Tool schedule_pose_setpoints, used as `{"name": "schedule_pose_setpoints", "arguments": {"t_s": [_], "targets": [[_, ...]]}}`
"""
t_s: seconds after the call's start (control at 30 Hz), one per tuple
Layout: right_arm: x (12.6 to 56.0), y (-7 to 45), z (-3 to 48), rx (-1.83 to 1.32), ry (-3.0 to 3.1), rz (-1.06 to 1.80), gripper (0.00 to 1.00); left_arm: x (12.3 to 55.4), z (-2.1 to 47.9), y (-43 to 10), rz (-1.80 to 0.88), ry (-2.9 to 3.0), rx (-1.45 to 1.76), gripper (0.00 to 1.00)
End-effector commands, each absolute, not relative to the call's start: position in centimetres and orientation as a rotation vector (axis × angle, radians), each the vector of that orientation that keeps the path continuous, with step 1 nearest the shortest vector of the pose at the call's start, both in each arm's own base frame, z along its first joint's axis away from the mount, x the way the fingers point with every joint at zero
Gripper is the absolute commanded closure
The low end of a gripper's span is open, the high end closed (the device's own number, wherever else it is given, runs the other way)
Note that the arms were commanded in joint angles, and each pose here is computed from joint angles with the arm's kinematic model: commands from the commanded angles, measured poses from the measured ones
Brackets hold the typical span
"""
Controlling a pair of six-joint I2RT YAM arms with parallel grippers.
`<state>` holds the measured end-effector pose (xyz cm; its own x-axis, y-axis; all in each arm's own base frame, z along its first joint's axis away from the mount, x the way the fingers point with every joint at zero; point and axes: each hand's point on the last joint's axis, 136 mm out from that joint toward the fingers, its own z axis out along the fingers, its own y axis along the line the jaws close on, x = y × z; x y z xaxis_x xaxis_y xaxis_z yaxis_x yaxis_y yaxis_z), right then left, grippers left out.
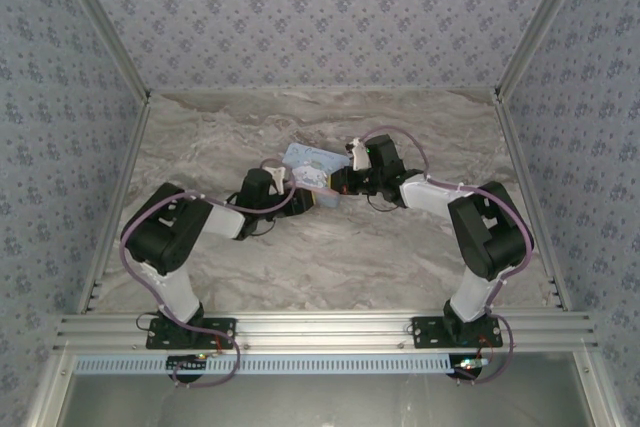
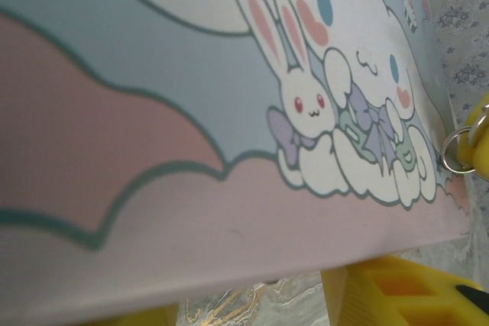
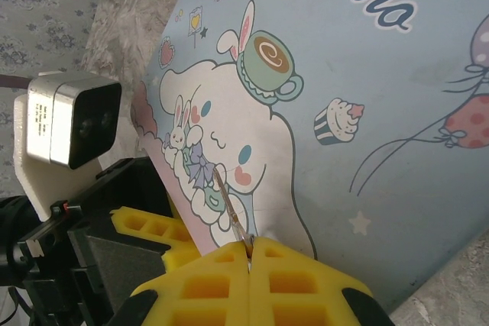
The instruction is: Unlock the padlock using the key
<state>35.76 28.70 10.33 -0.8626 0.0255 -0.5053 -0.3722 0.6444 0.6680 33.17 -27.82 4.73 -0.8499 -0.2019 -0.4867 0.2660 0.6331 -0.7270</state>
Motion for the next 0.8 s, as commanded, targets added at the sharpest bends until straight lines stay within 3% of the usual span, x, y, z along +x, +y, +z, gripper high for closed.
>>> {"name": "schedule_pose_setpoints", "arguments": {"t_s": [0.0, 0.33, 0.77], "targets": [[35.2, 28.5, 8.2, -0.259, 2.463, 1.078, 1.0, 32.3, 4.4, -29.3, -1.206, 2.34, 0.054, 0.51], [35.2, 28.5, 8.2, -0.251, 2.459, 1.081, 1.0, 32.5, 4.2, -29.5, -1.183, 2.338, -0.031, 0.61], [35.2, 28.7, 8.3, -0.254, 2.456, 1.088, 1.0, 33.6, 4.1, -28.5, -1.139, 2.308, -0.183, 0.62]]}}
